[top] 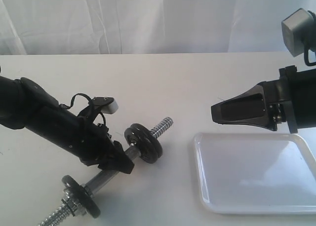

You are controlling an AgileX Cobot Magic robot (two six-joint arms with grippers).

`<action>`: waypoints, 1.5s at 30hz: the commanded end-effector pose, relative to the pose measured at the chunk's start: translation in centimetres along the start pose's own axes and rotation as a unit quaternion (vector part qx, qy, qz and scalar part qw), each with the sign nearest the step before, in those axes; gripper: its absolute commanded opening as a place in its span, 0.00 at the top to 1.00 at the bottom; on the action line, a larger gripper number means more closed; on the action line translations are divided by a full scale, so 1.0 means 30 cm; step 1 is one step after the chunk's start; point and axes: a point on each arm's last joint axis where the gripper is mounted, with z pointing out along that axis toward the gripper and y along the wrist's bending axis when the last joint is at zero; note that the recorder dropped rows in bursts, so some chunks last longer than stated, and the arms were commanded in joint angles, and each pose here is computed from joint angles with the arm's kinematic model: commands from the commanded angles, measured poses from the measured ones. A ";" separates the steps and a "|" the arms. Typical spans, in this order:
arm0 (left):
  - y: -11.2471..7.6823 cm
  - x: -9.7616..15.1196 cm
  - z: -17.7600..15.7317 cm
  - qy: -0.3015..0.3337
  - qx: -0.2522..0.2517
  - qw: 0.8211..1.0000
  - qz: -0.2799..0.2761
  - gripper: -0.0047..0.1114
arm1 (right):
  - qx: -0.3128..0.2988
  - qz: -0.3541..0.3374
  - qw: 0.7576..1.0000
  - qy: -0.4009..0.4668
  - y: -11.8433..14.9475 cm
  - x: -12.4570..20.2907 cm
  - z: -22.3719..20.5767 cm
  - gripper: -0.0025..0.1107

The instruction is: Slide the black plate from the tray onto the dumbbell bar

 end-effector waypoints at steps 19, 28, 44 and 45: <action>-0.002 0.017 -0.006 0.042 0.002 0.999 -0.003 0.78 | -0.004 -0.006 1.000 -0.007 0.006 0.002 -0.004 0.98; -0.035 -0.004 -0.034 0.017 0.023 0.997 -0.071 0.96 | -0.004 -0.006 1.000 -0.007 0.006 0.002 -0.004 0.98; -0.091 -0.067 -0.101 -0.045 0.050 0.994 -0.084 0.96 | -0.004 -0.008 1.000 -0.007 0.006 0.002 -0.004 0.98; -0.095 -0.074 -0.106 -0.049 0.053 0.994 -0.086 0.96 | -0.004 -0.008 1.000 -0.007 0.006 0.002 -0.004 0.98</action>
